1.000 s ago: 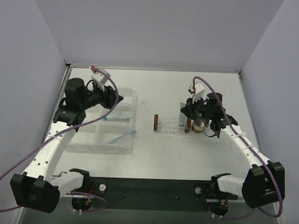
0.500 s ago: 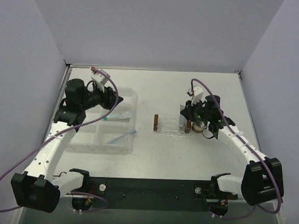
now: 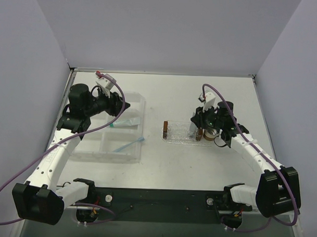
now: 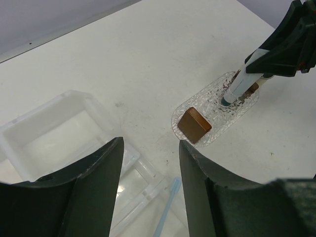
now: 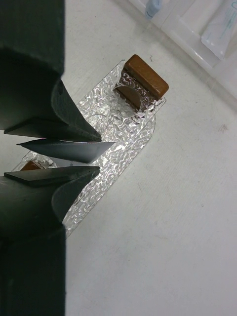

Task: Prepare toiletry sets of a toothbrush and toothpaste on the tray

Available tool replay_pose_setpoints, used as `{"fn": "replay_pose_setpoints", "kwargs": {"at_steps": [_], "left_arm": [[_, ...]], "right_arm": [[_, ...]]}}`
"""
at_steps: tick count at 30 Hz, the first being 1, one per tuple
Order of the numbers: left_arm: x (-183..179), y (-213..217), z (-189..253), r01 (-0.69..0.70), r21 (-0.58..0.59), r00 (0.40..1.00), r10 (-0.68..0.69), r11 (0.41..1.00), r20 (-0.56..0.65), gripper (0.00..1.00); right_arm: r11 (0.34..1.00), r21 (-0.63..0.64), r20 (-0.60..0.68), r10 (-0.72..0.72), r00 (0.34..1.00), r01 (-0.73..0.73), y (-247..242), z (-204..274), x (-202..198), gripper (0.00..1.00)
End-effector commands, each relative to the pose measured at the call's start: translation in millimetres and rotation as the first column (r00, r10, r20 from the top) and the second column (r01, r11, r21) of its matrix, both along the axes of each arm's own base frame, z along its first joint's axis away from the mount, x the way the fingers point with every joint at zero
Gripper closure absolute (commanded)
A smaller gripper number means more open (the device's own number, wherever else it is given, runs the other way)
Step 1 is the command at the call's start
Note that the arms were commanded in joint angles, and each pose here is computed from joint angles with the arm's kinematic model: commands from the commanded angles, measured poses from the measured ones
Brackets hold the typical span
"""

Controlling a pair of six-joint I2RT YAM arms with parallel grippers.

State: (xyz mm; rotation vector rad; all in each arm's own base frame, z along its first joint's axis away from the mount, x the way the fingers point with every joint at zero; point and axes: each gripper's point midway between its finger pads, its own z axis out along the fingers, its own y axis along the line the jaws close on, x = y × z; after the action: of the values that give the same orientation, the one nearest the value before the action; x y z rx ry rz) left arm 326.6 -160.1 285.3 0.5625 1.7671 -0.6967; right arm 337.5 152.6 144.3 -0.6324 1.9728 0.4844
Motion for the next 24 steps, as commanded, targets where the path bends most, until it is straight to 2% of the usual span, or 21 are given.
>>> {"fn": "replay_pose_setpoints", "kwargs": {"at_steps": [1, 14, 21, 24], "left_arm": [[1.0, -2.2, 10.4, 0.021, -0.016, 0.999, -0.02, 1.0, 0.042, 0.41], [1.5, 0.0, 6.9, 0.018, -0.008, 0.999, -0.018, 1.0, 0.036, 0.41], [1.0, 0.0, 8.6, 0.02, -0.005, 0.999, -0.02, 1.0, 0.041, 0.41], [2.0, 1.0, 5.8, 0.017, 0.0, 0.999, -0.017, 1.0, 0.034, 0.41]], "right_arm": [[1.0, 0.016, 0.077, 0.01, 0.997, -0.011, 2.5, 18.7, 8.0, 0.77], [1.0, 0.021, 0.122, 0.012, 0.992, -0.015, 1.6, 41.5, 5.8, 0.73], [1.0, 0.012, 0.138, 0.013, 0.99, -0.015, 0.8, 51.5, 5.0, 0.64], [1.0, 0.007, 0.145, 0.018, 0.989, -0.019, 1.2, 55.9, 4.0, 0.64]]}}
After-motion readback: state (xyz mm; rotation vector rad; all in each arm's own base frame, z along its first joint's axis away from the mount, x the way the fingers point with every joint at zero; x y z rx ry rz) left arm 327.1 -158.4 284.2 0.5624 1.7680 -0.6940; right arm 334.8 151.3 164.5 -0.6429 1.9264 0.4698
